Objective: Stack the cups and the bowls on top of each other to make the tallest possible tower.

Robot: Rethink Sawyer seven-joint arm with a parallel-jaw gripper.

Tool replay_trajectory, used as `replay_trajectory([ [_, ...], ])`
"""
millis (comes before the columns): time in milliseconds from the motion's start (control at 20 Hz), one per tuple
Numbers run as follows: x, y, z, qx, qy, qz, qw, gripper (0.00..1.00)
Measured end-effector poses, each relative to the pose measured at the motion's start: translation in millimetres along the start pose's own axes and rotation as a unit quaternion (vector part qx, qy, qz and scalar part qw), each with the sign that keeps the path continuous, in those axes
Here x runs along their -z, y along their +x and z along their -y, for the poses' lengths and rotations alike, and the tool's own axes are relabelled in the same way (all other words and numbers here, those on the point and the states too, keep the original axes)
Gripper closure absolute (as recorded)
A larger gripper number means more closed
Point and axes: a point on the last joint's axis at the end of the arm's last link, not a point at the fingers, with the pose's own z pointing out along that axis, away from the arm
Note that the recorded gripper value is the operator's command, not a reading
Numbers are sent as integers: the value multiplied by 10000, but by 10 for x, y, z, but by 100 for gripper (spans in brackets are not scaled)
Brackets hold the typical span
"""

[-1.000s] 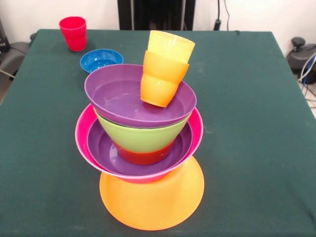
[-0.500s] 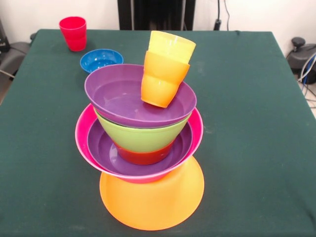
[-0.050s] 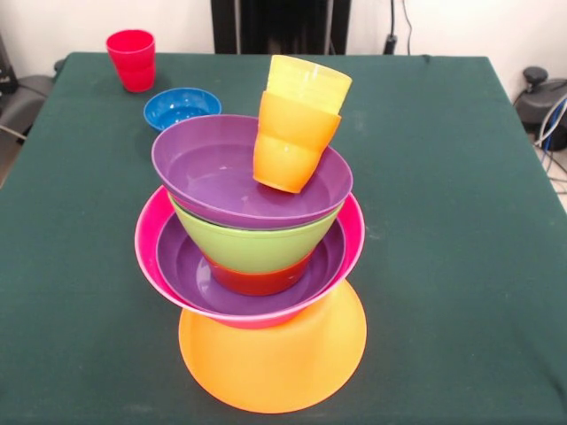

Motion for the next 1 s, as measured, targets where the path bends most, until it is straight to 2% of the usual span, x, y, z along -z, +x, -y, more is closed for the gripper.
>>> replay_trajectory([
  [800, -179, 219, 210, -99, 56, -107, 9999, 0],
  [1000, -248, 292, 316, -110, 78, -191, 9997, 0],
])
